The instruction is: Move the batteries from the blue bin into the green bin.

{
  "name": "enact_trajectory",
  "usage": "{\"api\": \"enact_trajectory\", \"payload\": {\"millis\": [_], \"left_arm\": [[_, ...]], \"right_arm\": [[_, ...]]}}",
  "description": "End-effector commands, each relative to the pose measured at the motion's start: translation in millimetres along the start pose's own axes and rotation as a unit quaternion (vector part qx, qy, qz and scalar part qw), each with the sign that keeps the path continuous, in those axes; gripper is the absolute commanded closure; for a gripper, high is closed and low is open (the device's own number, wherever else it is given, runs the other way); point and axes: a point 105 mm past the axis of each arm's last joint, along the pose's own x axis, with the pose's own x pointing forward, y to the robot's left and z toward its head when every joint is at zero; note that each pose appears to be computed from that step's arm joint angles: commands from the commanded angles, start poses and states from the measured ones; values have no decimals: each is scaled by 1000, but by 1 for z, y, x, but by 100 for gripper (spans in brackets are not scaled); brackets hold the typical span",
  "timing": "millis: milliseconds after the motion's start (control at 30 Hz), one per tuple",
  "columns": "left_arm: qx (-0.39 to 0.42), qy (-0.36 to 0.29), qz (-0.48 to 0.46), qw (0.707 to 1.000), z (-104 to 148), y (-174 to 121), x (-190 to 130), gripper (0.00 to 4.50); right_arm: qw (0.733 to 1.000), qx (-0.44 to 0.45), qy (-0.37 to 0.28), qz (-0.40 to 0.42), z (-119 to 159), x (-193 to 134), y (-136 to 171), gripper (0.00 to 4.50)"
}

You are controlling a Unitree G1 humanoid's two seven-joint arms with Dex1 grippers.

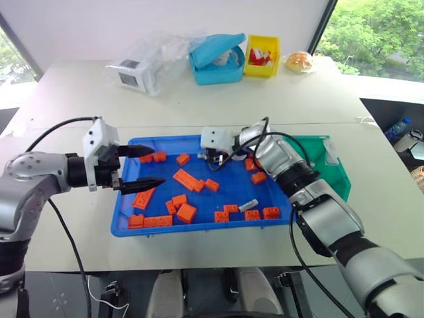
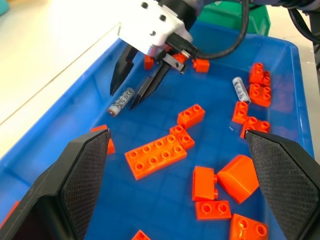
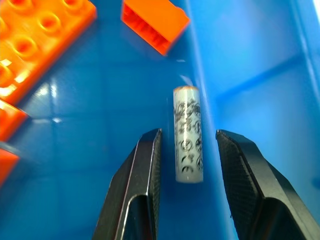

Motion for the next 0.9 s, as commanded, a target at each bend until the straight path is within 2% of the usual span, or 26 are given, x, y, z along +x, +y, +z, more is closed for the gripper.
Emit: {"api": "enact_trajectory", "payload": {"millis": [33, 67, 133, 300, 400, 500, 600, 667, 800, 900], "left_arm": [[26, -15, 8, 1000, 11, -1, -4, 0], [25, -15, 8, 1000, 10, -1, -4, 0], [25, -15, 6, 1000, 9, -1, -4, 0], [25, -16, -8, 1000, 8, -4, 0, 0], [20, -24, -33, 999, 10, -8, 6, 0], [12, -37, -59, 998, 15, -14, 13, 0], [14, -38, -80, 996, 16, -19, 18, 0], [13, -38, -90, 995, 15, -20, 22, 0], [13, -37, -113, 993, 15, -23, 26, 0], [15, -36, -122, 992, 15, -21, 31, 0]], "right_arm": [[1000, 11, 7, 23, -3, 2, 5, 327], [999, 17, 7, 30, -4, 2, 7, 355], [999, 24, 5, 39, -5, 1, 11, 449], [996, 64, -33, 59, 6, -11, 17, 448], [989, 105, -94, 46, 24, -56, 13, 448], [984, 134, -117, -6, 21, -111, 4, 448], [975, 177, -99, -86, -6, -167, -6, 448], [966, 209, -61, -139, -35, -198, -6, 448], [945, 264, 9, -195, -85, -235, 11, 448], [929, 298, 40, -215, -110, -245, 25, 448]]}}
